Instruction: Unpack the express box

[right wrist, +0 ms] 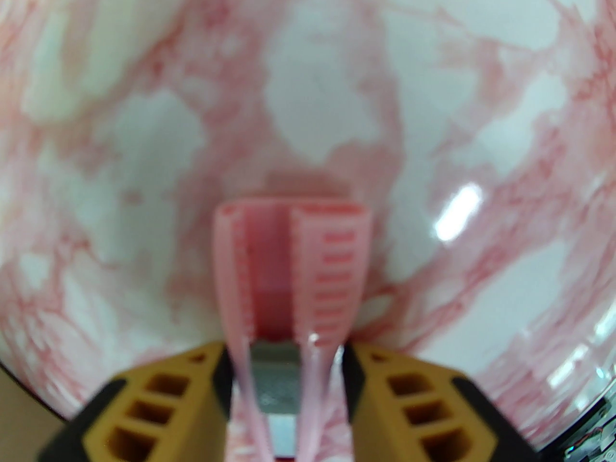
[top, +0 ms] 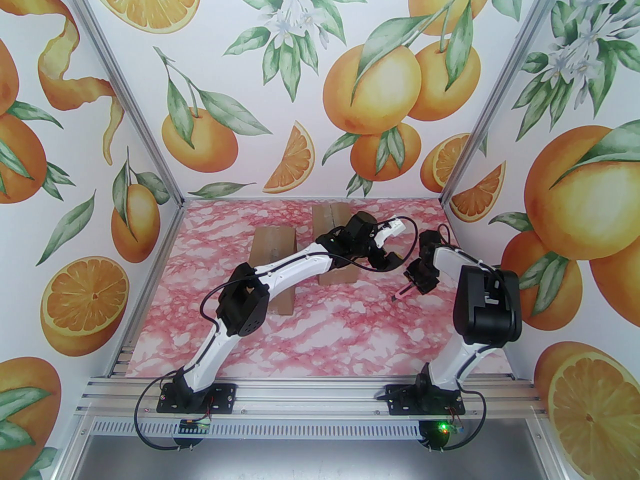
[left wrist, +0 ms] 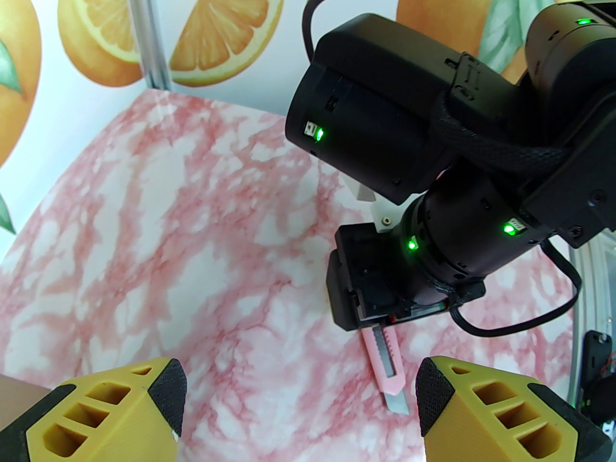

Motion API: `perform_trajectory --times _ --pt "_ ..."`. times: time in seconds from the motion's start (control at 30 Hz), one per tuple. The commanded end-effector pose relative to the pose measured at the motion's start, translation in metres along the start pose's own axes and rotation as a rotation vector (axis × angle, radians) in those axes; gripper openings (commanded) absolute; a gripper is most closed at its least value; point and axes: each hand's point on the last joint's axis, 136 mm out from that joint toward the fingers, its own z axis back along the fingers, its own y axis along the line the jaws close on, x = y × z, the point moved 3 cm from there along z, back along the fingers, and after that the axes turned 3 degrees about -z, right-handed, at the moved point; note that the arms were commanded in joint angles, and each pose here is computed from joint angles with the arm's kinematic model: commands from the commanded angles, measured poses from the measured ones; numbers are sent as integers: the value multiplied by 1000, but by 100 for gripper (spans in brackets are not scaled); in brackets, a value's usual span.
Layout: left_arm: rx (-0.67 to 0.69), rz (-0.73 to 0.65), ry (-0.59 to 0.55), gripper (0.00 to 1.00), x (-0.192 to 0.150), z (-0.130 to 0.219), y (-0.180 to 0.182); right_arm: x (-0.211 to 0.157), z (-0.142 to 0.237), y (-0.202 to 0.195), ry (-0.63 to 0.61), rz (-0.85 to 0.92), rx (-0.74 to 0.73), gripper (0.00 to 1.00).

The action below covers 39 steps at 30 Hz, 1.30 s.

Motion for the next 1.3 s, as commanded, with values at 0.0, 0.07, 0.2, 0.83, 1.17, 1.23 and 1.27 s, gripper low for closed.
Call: perform_trajectory --times 0.0,0.07,0.2,0.83,1.17,1.23,1.27 --pt "8 -37 -84 83 35 27 1 -1 -12 -6 -19 0 -28 41" --pt "7 -37 -84 83 36 27 0 0 -8 -7 -34 -8 -15 38" --pt "-1 -35 -84 83 37 28 0 1 1 -6 -65 -28 26 36" --pt "-229 119 -148 79 69 48 -13 33 165 18 -479 43 468 34" --pt "-399 158 -200 77 86 51 -26 29 243 38 -589 108 756 33" --pt "-428 160 -208 76 89 50 -30 26 249 41 -584 123 783 33" --pt "-442 162 -212 76 90 50 -31 25 251 43 -582 129 794 33"
